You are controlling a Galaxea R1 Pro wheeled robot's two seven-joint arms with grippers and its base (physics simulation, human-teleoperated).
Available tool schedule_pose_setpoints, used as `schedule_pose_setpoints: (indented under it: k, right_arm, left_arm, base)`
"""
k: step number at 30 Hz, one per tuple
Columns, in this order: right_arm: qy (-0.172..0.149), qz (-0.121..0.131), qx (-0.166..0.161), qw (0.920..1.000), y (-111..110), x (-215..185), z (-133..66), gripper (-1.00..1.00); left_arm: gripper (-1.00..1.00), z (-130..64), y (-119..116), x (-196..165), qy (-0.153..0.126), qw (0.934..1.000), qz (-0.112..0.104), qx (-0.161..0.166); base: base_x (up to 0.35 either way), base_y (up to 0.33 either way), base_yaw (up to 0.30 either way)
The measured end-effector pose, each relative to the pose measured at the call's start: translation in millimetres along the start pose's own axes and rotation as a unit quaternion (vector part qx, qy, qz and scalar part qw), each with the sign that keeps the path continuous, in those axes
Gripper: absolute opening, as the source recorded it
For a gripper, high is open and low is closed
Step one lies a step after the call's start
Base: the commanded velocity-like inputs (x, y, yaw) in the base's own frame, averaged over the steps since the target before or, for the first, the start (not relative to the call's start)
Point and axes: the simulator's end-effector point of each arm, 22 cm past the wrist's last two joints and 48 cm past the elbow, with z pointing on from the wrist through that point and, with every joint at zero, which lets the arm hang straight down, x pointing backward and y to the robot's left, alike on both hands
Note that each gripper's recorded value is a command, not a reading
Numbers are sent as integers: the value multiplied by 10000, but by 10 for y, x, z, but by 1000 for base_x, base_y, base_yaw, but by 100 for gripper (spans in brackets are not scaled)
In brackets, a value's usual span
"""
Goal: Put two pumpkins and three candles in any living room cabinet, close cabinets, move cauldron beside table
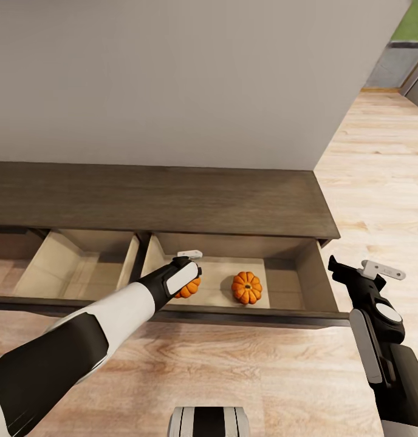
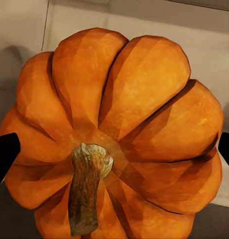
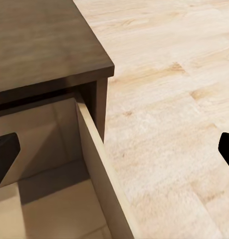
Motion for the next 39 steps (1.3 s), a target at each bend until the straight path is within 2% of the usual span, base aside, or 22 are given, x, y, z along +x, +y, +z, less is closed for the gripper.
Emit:
schedule_pose_setpoints:
  k: [14, 15, 39]
  right_arm:
    - [4, 1, 4, 10000, -4, 1, 0, 100]
    - [4, 1, 5, 10000, -5, 1, 1, 100]
    - [-35, 17, -7, 10000, 0, -48, -19, 100]
  left_arm:
    - [-100, 0, -2, -2, -1, 10000, -9, 6]
    - [100, 0, -1, -2, -1, 10000, -10, 4]
    - [100, -46, 12, -46, -45, 10000, -13, -18]
  base:
    - [0, 0, 0]
    - [0, 0, 0]
    - [0, 0, -15]
